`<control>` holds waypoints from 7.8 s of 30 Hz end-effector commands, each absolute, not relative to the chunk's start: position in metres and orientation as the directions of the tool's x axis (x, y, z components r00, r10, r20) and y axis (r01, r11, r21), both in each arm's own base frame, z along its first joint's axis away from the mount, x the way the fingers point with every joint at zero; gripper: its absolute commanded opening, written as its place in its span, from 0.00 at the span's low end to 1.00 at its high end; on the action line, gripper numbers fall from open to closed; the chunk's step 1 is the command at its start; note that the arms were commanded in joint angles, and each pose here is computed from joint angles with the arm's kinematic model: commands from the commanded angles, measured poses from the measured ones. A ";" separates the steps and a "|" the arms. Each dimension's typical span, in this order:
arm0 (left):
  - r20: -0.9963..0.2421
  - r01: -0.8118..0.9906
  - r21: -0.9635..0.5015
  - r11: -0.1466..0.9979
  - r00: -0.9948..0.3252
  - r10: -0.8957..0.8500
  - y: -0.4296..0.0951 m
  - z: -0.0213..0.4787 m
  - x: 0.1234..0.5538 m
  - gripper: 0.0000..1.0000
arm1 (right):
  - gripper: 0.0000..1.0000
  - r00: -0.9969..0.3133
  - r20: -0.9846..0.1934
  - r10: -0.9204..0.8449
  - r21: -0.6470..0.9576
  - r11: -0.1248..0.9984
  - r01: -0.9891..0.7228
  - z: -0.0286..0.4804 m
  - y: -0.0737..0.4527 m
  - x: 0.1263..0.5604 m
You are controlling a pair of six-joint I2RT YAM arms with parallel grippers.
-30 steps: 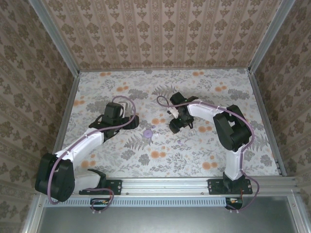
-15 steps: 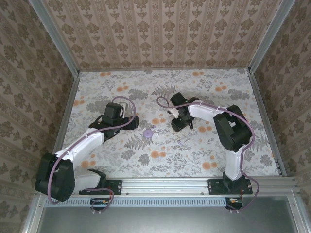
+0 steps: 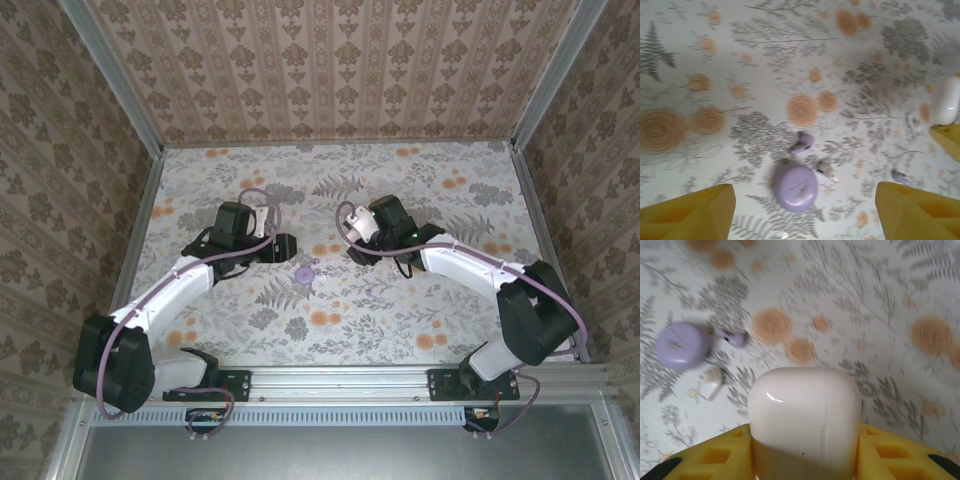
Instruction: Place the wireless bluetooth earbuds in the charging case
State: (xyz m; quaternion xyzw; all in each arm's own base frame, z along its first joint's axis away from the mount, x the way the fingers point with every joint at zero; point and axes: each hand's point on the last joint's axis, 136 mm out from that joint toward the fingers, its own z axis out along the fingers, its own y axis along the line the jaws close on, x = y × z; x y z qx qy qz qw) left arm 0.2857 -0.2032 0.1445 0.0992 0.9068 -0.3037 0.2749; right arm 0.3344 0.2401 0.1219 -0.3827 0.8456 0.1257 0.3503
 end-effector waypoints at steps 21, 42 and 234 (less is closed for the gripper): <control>-0.660 0.629 -0.585 0.511 -0.736 0.150 -0.276 0.192 0.236 0.56 | 0.41 0.238 -0.800 -0.550 -0.416 0.224 -0.881 0.168 0.333 0.294; -0.652 0.603 -0.566 0.563 -0.745 0.142 -0.272 0.176 0.239 0.28 | 0.41 0.268 -0.821 -0.504 -0.436 0.253 -0.864 0.181 0.343 0.295; -0.976 0.681 -0.075 0.729 -0.199 0.086 -0.181 0.159 0.228 0.12 | 0.11 -0.785 -0.530 -0.321 0.321 0.781 -0.536 0.093 0.318 0.327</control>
